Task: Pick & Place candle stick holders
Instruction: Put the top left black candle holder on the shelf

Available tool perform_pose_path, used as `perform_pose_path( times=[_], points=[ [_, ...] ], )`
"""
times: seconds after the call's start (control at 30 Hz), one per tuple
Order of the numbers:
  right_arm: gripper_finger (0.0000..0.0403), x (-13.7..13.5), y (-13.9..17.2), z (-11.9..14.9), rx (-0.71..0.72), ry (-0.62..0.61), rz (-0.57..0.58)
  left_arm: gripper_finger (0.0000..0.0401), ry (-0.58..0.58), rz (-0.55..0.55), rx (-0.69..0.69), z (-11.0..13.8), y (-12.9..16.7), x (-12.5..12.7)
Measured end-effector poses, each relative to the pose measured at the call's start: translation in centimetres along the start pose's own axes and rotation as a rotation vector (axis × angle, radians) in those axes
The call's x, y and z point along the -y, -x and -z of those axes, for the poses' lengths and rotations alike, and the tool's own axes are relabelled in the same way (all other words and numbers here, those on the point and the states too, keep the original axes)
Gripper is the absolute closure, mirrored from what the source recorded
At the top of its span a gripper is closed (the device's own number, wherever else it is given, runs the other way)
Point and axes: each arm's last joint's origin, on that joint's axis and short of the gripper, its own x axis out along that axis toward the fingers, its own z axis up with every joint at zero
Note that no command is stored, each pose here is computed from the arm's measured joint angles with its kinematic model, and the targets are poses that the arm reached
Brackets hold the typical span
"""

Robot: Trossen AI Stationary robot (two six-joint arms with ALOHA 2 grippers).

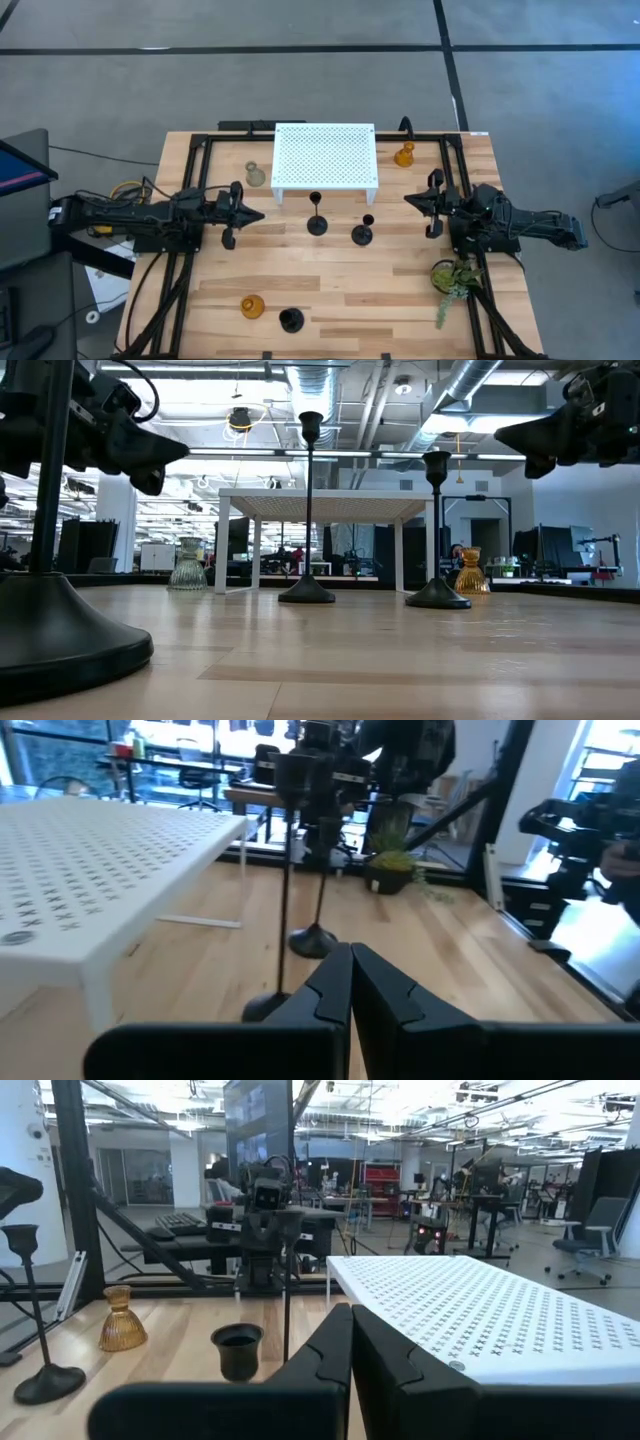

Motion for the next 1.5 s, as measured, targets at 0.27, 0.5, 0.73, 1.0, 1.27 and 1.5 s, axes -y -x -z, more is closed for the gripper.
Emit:
perform_pose_path(
  times=[0.27,0.5,0.73,1.0,1.27,1.5],
  points=[
    [0.0403,0.0,0.0,-0.2,0.021,0.000,0.001,0.0397,-0.001,-0.019,0.010,-0.7,-0.5,1.2],
    [0.0403,0.0,0.0,-0.2,0.021,0.000,0.001,0.0397,-0.033,-0.005,-0.071,-2.0,-2.7,2.5],
    [0.0403,0.0,0.0,-0.2,0.022,0.001,0.000,0.0397,-0.059,0.021,-0.165,-2.5,-5.6,3.4],
    [0.0403,0.0,0.0,-0.1,0.009,-0.028,-0.001,0.0397,-0.060,-0.008,-0.195,-2.8,-7.2,3.7],
    [0.0403,0.0,0.0,0.0,-0.005,-0.043,-0.002,0.0398,-0.132,-0.136,-0.242,-2.2,-8.6,5.1],
    [0.0403,0.0,0.0,0.0,-0.005,-0.043,-0.002,0.0398,-0.269,-0.198,-0.195,-3.4,-10.6,6.3]
  ],
)
